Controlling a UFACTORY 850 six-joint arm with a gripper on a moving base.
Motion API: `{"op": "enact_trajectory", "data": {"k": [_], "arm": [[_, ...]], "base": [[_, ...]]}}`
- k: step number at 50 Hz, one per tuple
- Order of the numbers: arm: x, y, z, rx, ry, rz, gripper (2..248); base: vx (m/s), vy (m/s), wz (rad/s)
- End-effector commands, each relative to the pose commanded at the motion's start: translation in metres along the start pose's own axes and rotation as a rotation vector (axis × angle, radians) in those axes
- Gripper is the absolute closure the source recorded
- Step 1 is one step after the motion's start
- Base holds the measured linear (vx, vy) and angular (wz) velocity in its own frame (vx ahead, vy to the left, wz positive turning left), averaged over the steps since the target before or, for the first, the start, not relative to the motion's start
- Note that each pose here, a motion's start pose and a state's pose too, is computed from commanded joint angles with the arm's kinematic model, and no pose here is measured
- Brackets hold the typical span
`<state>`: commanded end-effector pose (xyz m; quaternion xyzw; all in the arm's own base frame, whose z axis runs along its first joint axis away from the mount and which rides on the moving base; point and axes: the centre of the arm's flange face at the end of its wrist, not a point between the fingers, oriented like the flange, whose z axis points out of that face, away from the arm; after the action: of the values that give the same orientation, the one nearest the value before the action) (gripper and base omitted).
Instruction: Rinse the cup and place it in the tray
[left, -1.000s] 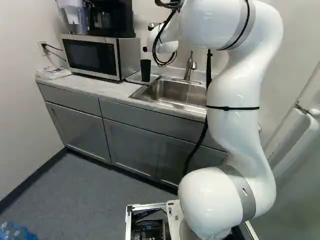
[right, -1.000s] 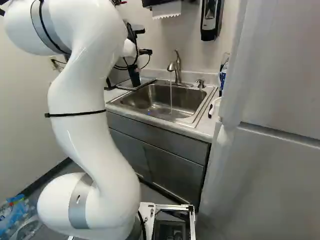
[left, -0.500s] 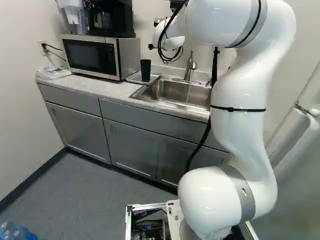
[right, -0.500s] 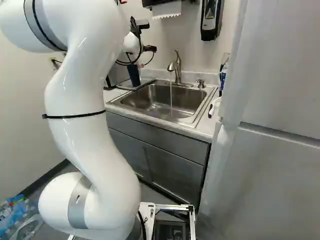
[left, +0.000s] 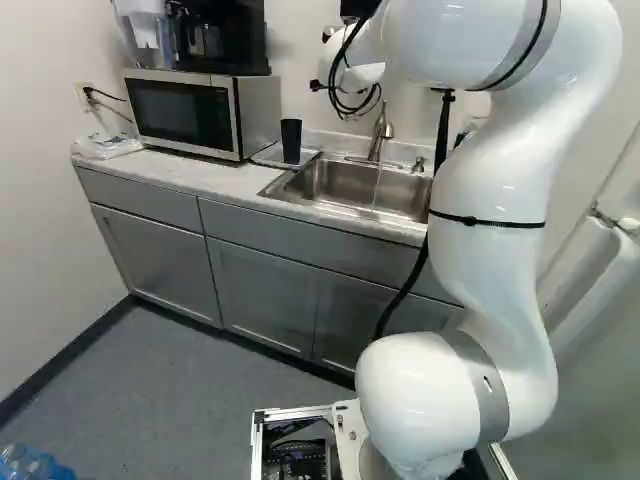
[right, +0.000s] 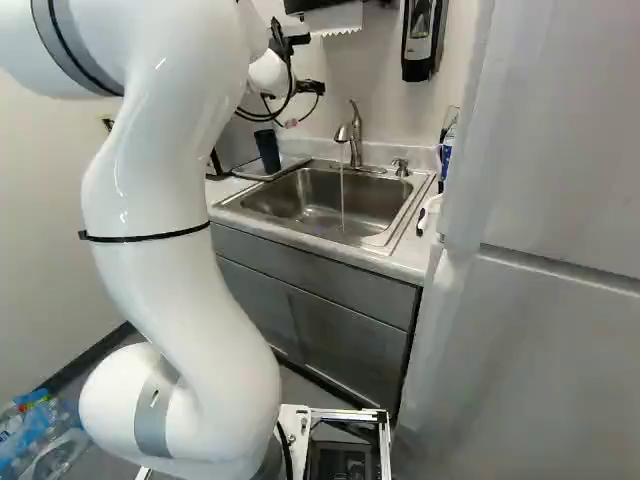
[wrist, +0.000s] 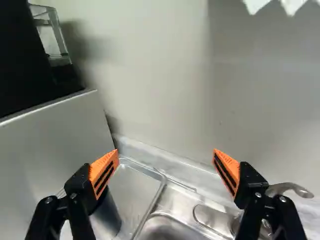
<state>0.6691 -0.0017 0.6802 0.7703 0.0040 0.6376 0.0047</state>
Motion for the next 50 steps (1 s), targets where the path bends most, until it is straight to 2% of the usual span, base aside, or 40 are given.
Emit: {"op": "enact_trajectory", "data": {"k": [22,50], "arm": [[0.018,0.034,-0.016,-0.051,-0.014,0.01,3],[0.013,0.079,-0.022,-0.117,-0.055,0.026,3]], "base": [[0.0,0.0,0.0],[0.0,0.0,0.0]]}}
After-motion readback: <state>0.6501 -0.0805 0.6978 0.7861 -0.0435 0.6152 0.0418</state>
